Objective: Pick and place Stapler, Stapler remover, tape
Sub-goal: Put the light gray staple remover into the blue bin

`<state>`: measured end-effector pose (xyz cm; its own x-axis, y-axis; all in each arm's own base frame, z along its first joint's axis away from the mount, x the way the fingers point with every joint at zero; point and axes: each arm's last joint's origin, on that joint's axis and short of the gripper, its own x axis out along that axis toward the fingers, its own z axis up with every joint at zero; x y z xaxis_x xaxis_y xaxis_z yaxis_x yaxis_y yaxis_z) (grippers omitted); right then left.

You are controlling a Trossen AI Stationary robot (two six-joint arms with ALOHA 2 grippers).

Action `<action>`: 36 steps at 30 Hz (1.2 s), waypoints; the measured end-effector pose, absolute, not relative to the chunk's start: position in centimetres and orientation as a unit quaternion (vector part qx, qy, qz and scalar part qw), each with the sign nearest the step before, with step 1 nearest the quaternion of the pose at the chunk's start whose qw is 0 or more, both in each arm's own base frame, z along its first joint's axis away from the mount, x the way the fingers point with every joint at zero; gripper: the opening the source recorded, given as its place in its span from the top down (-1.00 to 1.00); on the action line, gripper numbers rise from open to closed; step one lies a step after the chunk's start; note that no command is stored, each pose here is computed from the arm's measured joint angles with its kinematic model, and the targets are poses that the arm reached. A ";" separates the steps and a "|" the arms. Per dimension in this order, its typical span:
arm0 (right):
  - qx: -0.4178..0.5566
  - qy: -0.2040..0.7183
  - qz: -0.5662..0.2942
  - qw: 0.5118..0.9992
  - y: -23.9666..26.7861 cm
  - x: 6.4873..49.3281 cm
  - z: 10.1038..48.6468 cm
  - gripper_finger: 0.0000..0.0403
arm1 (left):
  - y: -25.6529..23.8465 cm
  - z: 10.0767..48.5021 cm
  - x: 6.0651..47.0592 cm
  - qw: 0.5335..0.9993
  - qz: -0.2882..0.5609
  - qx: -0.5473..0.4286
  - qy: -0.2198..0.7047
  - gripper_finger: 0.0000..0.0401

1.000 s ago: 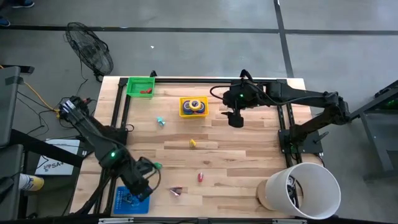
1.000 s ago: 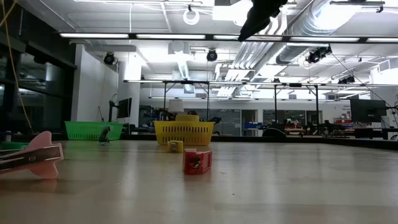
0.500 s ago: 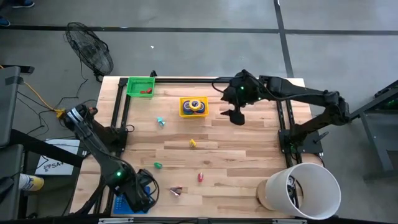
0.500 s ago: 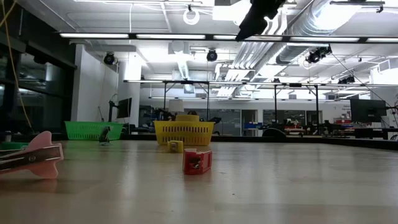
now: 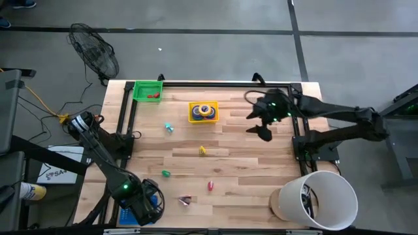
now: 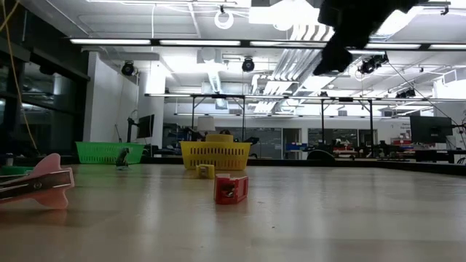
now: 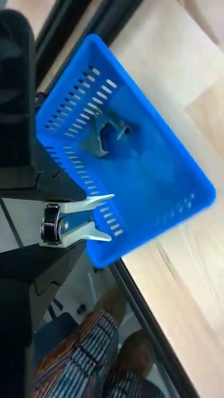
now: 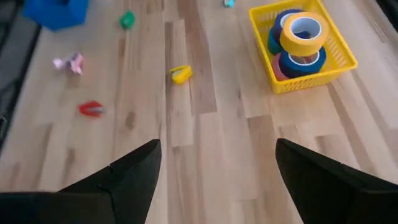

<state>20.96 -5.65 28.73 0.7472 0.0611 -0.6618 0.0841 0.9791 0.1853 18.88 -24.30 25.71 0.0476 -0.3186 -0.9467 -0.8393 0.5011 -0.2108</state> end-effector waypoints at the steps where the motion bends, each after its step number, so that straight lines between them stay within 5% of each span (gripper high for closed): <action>1: 0.111 0.343 -0.009 0.933 -5.4 20.3 28.4 -0.52 | -24.3 25.5 18.8 0.566 0.233 -0.446 0.653 0.59; 16: 0.209 0.223 -0.036 0.951 -3.0 12.5 21.8 -0.52 | -24.5 21.8 18.6 0.502 0.239 -0.502 0.662 0.59; 36: 0.245 0.182 -0.066 0.950 0.1 11.0 18.0 -0.52 | -24.2 20.0 18.5 0.484 0.261 -0.537 0.640 0.59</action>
<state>10.97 0.07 17.96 0.9246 -0.0367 -0.3791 0.2153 0.8714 0.4407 18.52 -24.23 20.02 0.0444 -0.4344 -0.8996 -0.9396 0.2879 -0.1854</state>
